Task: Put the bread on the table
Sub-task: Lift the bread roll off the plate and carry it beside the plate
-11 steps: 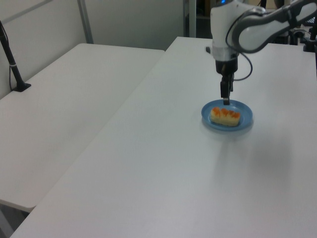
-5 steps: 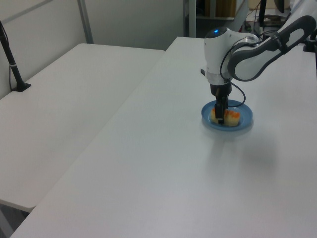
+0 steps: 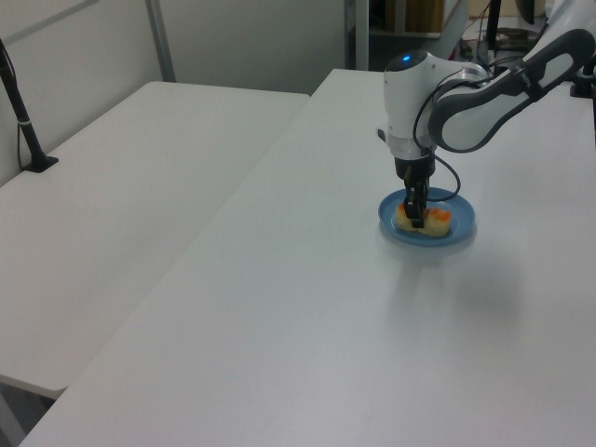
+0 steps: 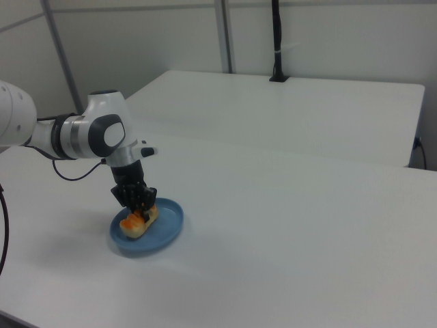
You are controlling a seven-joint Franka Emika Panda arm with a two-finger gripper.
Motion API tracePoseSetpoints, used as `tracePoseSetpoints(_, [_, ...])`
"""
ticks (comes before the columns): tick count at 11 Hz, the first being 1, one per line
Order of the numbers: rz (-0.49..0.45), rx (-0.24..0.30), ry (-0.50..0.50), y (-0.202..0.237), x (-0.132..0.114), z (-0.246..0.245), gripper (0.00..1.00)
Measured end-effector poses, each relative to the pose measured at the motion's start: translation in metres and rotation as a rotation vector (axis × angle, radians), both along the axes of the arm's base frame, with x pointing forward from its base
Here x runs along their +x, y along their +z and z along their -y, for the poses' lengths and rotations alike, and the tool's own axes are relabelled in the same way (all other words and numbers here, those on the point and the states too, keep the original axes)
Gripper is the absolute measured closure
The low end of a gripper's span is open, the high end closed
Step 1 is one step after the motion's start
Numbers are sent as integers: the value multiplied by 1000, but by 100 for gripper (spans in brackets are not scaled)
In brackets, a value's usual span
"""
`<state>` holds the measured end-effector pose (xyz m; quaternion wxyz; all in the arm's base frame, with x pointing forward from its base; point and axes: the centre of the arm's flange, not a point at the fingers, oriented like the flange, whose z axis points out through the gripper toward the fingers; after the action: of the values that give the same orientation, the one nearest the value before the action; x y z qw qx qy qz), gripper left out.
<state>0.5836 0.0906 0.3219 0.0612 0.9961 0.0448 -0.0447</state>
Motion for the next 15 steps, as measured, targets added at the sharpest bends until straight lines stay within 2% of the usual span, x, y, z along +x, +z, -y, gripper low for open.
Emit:
tracePoseSetpoints(1, [8,1,-2,4,1,1,74])
tracePoseSetpoints(3, [25,-1,-9,38,1,7,75])
tracePoseSetpoints(7, [41,7,-14,210,-10,36,75])
tracePoseSetpoints(8, [53,12,-15,235,-11,44,75])
tracePoseSetpoints(9, [53,12,-12,241,-10,58,75])
tracePoseSetpoints(11, [23,5,-19,225,-1,111,75])
tracePoseSetpoints(15, [91,-53,-61,189,15,251,75])
